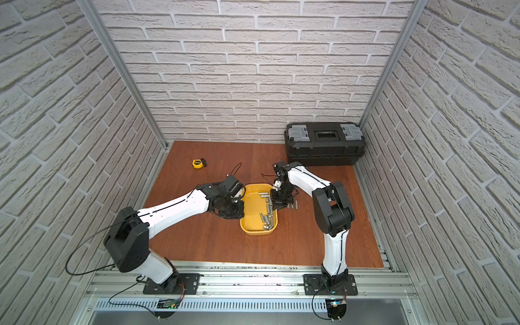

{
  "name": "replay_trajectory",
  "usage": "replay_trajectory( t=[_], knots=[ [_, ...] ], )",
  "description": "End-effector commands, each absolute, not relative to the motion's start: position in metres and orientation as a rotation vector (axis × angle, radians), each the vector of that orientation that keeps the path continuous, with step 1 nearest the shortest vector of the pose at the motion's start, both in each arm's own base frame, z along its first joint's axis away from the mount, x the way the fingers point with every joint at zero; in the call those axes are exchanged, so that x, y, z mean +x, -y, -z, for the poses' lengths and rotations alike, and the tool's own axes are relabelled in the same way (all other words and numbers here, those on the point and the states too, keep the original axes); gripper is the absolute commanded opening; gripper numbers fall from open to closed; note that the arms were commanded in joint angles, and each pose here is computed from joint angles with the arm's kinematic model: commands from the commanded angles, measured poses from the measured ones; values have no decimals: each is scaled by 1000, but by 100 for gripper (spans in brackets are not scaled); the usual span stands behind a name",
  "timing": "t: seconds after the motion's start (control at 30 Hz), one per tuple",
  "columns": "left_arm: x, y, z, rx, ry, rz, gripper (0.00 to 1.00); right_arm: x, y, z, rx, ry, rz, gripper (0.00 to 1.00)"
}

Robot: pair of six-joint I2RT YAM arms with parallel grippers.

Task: Take out the socket from the storage box
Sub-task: Adjust the storage box at the center of the board.

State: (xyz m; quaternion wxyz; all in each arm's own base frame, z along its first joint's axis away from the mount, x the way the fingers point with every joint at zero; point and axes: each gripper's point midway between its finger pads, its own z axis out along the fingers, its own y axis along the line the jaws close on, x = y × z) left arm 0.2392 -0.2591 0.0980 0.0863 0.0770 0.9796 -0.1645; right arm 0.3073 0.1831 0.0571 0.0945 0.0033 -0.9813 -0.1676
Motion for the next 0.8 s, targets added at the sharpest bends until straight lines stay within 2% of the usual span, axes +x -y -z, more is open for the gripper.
replay_trajectory(
  t=[0.0, 0.17, 0.3, 0.53, 0.77],
  knots=[
    [255, 263, -126, 288, -2810, 479, 35, 310, -188, -75, 26, 2965, 544, 29],
    [275, 276, -138, 379, -2762, 449, 40, 318, -181, -101, 61, 3061, 525, 44],
    [278, 296, -134, 508, -2768, 414, 42, 326, -166, -131, 65, 3177, 488, 49],
    [268, 331, -101, 664, -2837, 358, 43, 331, -123, -166, -55, 3350, 442, 51],
    [259, 347, -73, 695, -2888, 325, 43, 318, -97, -159, -168, 3365, 451, 51]
  ],
)
